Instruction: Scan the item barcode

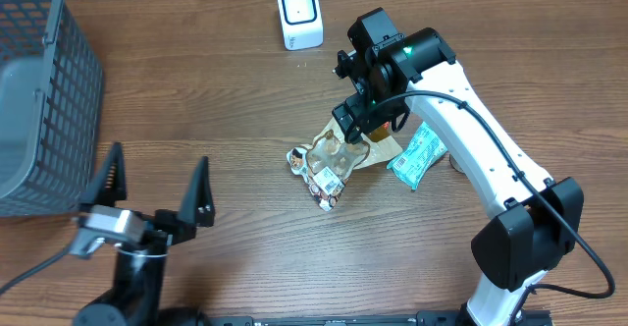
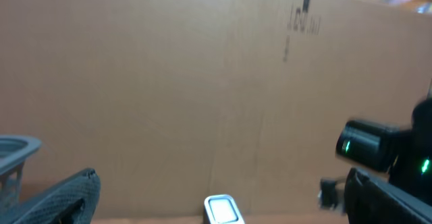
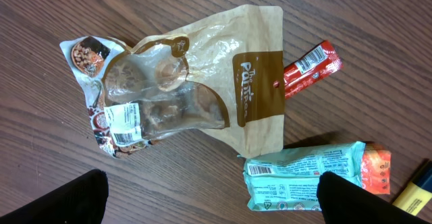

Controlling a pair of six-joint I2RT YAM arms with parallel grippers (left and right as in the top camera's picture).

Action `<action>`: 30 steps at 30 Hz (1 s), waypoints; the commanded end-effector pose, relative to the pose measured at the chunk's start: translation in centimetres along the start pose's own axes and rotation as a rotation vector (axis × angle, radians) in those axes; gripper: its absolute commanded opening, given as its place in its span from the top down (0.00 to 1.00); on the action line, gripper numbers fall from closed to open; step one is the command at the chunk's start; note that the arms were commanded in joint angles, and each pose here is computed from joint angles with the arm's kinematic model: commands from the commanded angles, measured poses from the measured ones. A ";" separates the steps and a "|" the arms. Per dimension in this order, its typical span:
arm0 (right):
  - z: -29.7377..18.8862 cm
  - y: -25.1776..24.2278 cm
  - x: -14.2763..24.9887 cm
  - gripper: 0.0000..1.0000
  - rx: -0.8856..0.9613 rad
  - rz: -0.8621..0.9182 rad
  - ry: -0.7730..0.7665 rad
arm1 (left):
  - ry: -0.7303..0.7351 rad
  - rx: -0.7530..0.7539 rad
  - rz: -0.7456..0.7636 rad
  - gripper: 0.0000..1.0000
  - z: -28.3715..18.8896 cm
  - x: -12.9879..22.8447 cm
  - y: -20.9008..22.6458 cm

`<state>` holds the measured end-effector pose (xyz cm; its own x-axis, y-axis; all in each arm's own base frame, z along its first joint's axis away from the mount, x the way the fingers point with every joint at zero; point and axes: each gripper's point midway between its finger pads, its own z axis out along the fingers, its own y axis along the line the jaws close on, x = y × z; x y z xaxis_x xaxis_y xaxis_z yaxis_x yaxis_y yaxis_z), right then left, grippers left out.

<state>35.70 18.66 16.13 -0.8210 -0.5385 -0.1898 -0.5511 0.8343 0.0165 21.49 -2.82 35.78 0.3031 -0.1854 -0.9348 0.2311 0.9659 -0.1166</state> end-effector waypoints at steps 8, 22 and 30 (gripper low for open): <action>0.0 -0.2 -0.1 0.00 -0.001 0.009 -0.004 | 0.045 -0.061 0.091 0.00 -1.9 8.0 2.1; 0.0 -0.2 -0.1 0.00 -0.001 0.009 -0.004 | 0.392 -0.190 0.034 0.00 -4.3 19.2 5.3; 0.0 -0.2 -0.1 0.00 -0.001 0.009 -0.004 | 0.392 -0.198 0.050 0.00 -4.3 19.2 5.5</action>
<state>35.70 18.67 16.13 -0.8207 -0.5388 -0.1899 -0.5515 0.8340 0.0171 24.63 -0.51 15.78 -0.0790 -0.1146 -0.9903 0.0435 0.9920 -0.1183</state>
